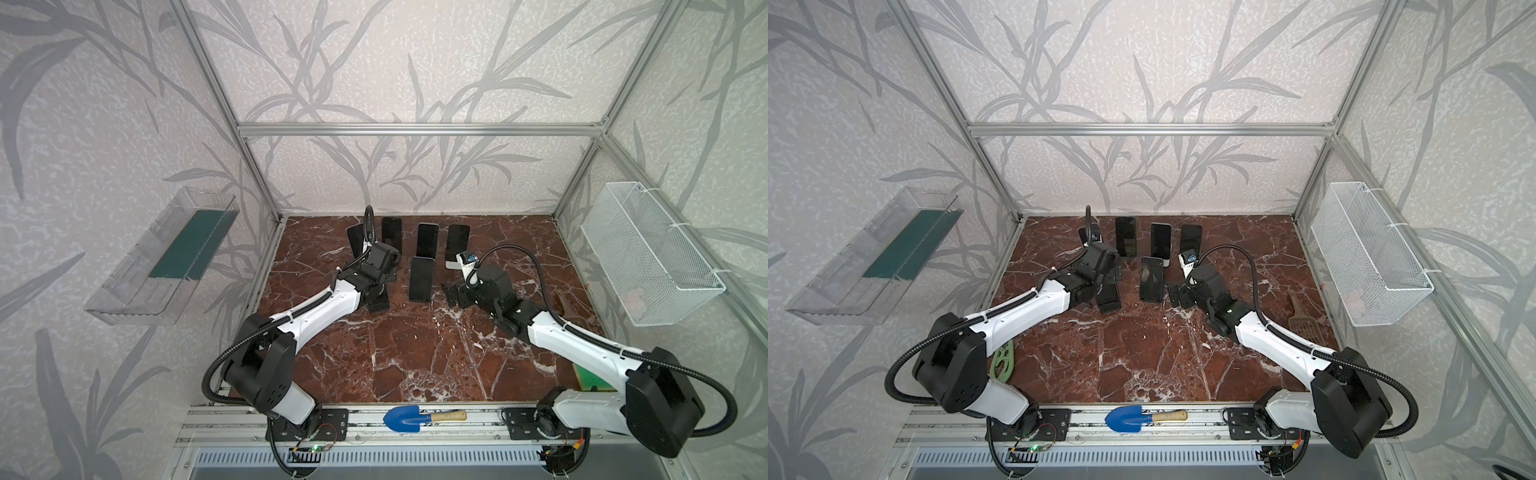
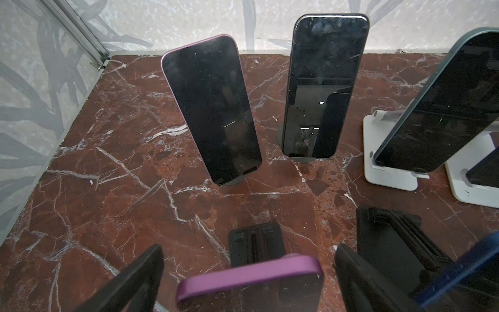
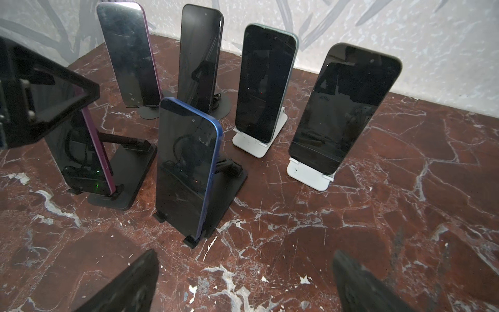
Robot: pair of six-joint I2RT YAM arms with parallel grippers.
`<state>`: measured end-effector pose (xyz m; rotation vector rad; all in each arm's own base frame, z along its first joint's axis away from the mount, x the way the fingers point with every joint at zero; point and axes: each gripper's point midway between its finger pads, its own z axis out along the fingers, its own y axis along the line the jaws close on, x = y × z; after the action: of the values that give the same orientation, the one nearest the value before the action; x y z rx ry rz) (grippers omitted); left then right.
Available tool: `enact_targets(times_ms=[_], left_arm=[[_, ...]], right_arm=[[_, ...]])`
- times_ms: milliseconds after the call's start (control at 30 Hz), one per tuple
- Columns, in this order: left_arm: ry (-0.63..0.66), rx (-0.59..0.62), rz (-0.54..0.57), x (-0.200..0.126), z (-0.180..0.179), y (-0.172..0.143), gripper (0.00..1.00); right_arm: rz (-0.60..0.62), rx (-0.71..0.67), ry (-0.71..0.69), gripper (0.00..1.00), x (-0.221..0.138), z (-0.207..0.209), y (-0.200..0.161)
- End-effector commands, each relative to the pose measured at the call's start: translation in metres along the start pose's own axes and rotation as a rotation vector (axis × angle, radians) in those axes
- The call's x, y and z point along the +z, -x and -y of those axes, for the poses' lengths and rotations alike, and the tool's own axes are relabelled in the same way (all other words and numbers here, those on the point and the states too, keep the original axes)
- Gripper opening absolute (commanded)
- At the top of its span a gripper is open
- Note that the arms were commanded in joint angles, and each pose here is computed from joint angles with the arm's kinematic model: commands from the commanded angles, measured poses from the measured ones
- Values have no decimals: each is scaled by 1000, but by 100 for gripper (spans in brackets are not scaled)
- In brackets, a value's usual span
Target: Remove the phone from the phone stand
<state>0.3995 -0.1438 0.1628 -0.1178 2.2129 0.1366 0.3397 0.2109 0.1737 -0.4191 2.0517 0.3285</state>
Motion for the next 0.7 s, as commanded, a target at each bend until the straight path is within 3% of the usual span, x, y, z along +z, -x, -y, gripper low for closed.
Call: enact_targets(times_ms=[0, 333, 667], left_arm=[[39, -54, 40, 6, -2, 10, 99], [65, -68, 34, 28, 1, 1, 98], [82, -62, 34, 34, -6, -8, 88]], right_arm=[[44, 15, 39, 99, 1, -5, 11], [49, 39, 38, 99, 2, 2, 12], [52, 118, 31, 99, -3, 19, 8]])
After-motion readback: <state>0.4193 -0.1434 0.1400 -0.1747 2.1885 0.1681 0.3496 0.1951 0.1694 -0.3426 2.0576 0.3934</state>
